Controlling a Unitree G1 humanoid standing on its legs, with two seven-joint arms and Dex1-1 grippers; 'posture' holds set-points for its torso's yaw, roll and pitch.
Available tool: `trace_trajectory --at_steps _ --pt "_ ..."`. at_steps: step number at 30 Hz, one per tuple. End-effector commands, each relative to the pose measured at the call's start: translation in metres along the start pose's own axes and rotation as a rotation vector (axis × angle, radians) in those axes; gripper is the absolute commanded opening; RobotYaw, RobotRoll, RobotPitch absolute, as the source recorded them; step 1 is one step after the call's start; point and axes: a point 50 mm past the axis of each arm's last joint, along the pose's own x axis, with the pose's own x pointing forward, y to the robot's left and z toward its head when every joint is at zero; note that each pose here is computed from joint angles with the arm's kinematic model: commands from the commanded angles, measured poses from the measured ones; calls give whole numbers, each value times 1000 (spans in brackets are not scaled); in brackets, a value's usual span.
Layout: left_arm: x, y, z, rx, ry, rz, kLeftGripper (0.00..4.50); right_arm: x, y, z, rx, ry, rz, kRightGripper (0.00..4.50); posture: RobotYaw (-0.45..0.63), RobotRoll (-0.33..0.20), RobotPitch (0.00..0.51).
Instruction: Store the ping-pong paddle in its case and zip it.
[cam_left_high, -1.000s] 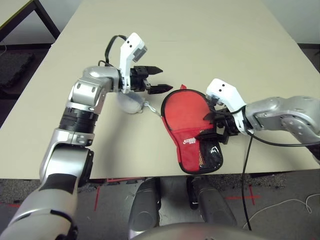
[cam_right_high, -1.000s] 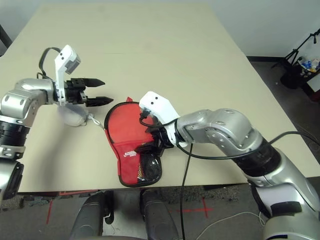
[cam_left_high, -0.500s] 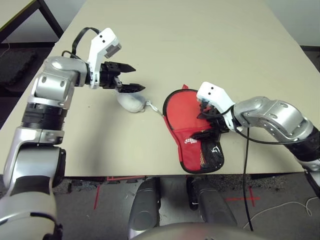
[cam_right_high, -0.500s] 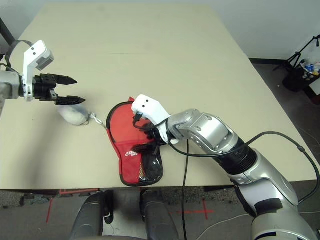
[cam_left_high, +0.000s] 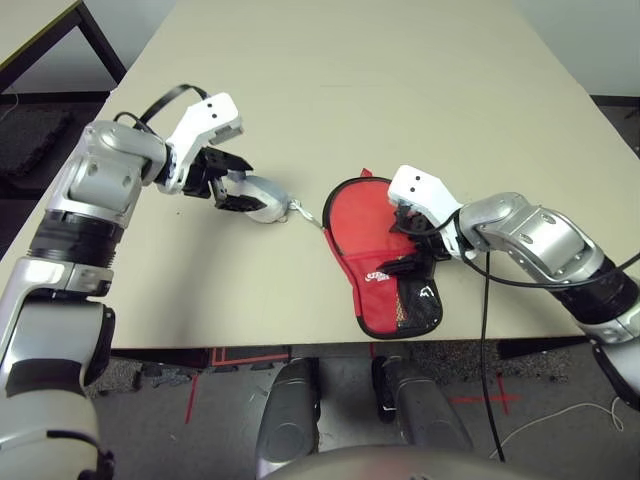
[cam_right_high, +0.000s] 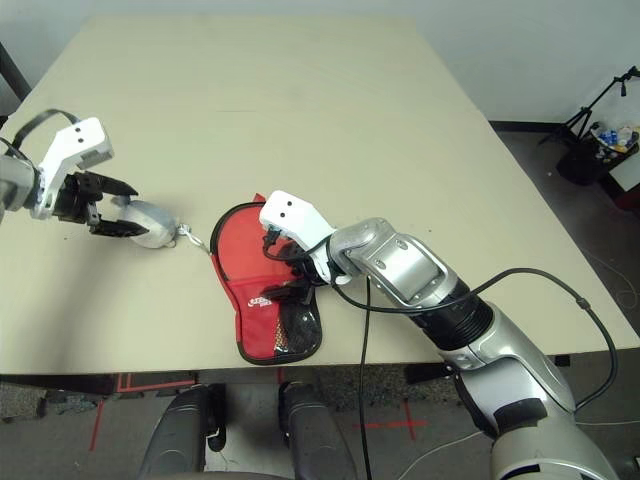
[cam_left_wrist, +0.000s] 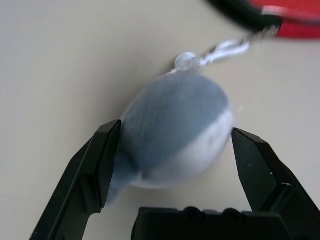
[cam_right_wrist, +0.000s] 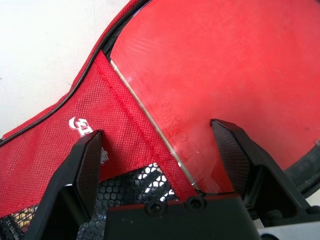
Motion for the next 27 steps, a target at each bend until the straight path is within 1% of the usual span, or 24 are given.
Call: trace_trajectory --at_steps 1,9,12,17,19,21,24,27 --pt "15 -3 -13 31 63 -3 4500 10 3 -13 49 51 31 4474 22 0 143" --pt "37 -4 -12 73 29 1 4500 12 3 -11 59 41 31 4474 17 0 146" --pt "42 -5 -7 75 2 -4 3882 12 2 -11 64 39 27 4500 13 0 149" --pt "42 -3 3 90 -28 -14 2282 12 2 -11 68 40 26 4500 11 0 152" --pt "41 3 10 88 -43 14 1698 12 2 -12 69 45 26 4500 11 0 154" --pt "39 7 14 87 -44 28 1205 13 2 -13 69 50 28 4500 11 0 155" --pt "41 21 26 102 -63 120 702 14 2 -16 63 61 25 4500 11 0 158" --pt "47 30 37 112 -81 198 563 16 2 -17 60 68 23 4500 8 0 164"
